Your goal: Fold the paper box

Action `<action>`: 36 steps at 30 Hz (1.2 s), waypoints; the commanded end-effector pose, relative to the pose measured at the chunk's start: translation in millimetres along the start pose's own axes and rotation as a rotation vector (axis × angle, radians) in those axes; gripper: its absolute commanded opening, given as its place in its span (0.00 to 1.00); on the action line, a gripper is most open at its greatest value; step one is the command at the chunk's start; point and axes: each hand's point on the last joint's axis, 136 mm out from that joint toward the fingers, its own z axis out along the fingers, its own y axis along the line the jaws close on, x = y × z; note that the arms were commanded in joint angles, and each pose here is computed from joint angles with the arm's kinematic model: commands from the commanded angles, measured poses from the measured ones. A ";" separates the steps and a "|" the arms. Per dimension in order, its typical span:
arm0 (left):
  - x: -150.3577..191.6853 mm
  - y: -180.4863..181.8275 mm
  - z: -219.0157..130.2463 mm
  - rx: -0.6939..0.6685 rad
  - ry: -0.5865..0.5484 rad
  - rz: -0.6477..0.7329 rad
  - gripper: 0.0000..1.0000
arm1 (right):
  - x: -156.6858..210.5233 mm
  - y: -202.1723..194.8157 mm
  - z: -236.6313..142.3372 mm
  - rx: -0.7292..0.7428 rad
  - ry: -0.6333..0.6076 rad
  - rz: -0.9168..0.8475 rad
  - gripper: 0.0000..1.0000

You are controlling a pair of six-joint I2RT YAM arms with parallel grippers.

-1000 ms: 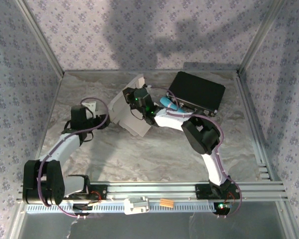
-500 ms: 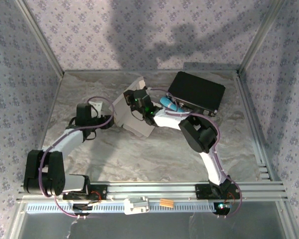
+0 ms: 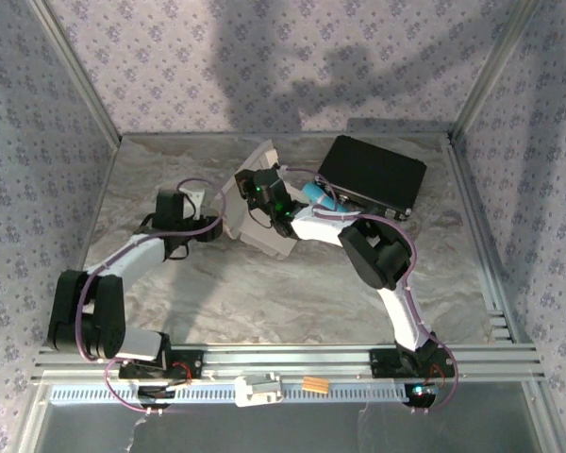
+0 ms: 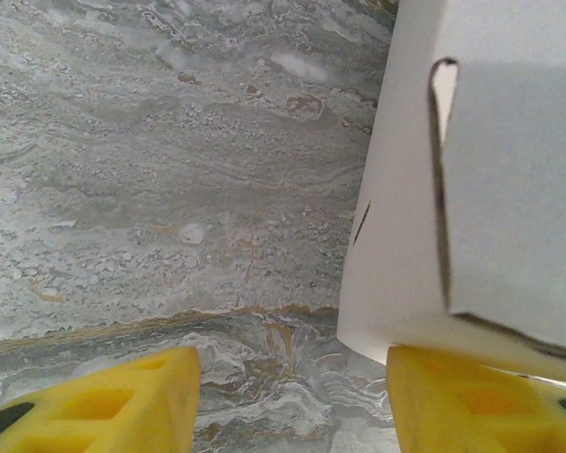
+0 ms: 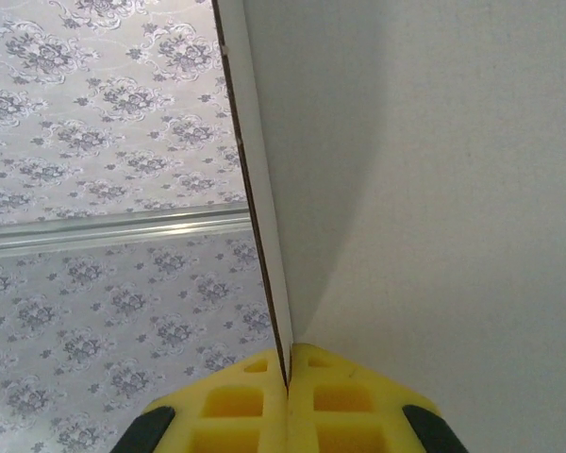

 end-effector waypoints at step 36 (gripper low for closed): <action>-55.3 -8.8 -79.2 -0.318 -0.248 0.050 0.78 | 10.9 14.9 -11.0 0.101 0.016 0.101 0.00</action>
